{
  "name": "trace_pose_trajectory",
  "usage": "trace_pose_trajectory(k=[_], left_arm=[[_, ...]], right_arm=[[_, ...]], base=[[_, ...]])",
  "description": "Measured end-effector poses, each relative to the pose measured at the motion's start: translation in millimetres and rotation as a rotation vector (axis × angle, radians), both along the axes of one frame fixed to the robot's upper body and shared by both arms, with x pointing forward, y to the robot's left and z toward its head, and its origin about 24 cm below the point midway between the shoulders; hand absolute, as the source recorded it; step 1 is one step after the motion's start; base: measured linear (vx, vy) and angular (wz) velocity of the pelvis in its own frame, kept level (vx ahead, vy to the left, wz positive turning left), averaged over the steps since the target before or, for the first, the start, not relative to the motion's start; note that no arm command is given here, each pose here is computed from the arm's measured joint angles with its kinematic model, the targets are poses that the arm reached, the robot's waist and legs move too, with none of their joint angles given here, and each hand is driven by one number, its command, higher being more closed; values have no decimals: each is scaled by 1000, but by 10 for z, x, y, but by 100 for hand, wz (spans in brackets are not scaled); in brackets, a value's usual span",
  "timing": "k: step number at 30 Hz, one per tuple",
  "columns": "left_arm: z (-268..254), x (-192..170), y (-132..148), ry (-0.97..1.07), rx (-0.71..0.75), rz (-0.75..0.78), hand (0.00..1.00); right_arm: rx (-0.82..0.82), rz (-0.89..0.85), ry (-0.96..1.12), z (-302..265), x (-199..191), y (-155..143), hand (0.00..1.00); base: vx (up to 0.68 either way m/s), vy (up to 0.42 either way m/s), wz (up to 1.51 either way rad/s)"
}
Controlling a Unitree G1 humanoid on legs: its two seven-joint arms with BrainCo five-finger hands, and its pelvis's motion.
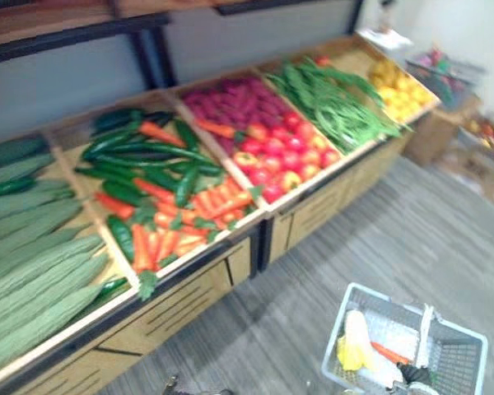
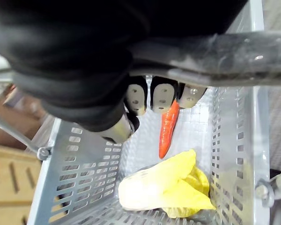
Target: Pick vegetable in the basket
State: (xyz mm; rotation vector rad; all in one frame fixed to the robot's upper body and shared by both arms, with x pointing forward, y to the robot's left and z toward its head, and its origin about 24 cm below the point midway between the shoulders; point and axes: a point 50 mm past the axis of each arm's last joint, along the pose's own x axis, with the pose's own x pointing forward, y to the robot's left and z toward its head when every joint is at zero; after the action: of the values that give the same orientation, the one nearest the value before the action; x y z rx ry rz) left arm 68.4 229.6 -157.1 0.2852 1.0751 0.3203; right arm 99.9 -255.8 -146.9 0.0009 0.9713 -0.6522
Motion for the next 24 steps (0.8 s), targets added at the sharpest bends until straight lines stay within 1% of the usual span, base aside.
trace_pose_trajectory(k=[1,3,6,9,11,12,14,18,20,24], left_arm=[[-8,20,-54,-6,-11,-3,0],[21,76,20,-23,12,-16,0],[14,98,1,-23,9,-12,0],[5,74,-15,-21,7,16,0],[-4,33,-28,-26,-2,76,0],[-8,-21,-19,-27,-4,125,0],[-22,-40,-98,-40,-32,170,0],[-21,-31,-127,-53,-39,163,0],[-29,-57,-148,-53,-54,193,0],[27,63,-74,-116,-39,220,0]], right_arm=[[-3,-12,6,1,-11,-23,100],[3,0,7,-2,29,4,100],[6,24,34,-26,-11,40,100],[1,41,51,-41,-76,41,100],[-6,70,55,-45,-84,55,100],[-6,96,53,-44,-60,71,100],[-21,99,45,-22,-43,11,100],[-9,69,43,-26,-81,-11,100],[-10,44,34,-22,-87,-20,100],[16,5,41,-71,-213,128,100]], base=[[-96,-319,-104],[-70,-348,-99],[-35,-323,-73],[-25,-232,-85],[-17,-147,-124],[6,-9,-153],[31,75,-189],[11,162,-137],[28,206,-117],[183,215,-40]])
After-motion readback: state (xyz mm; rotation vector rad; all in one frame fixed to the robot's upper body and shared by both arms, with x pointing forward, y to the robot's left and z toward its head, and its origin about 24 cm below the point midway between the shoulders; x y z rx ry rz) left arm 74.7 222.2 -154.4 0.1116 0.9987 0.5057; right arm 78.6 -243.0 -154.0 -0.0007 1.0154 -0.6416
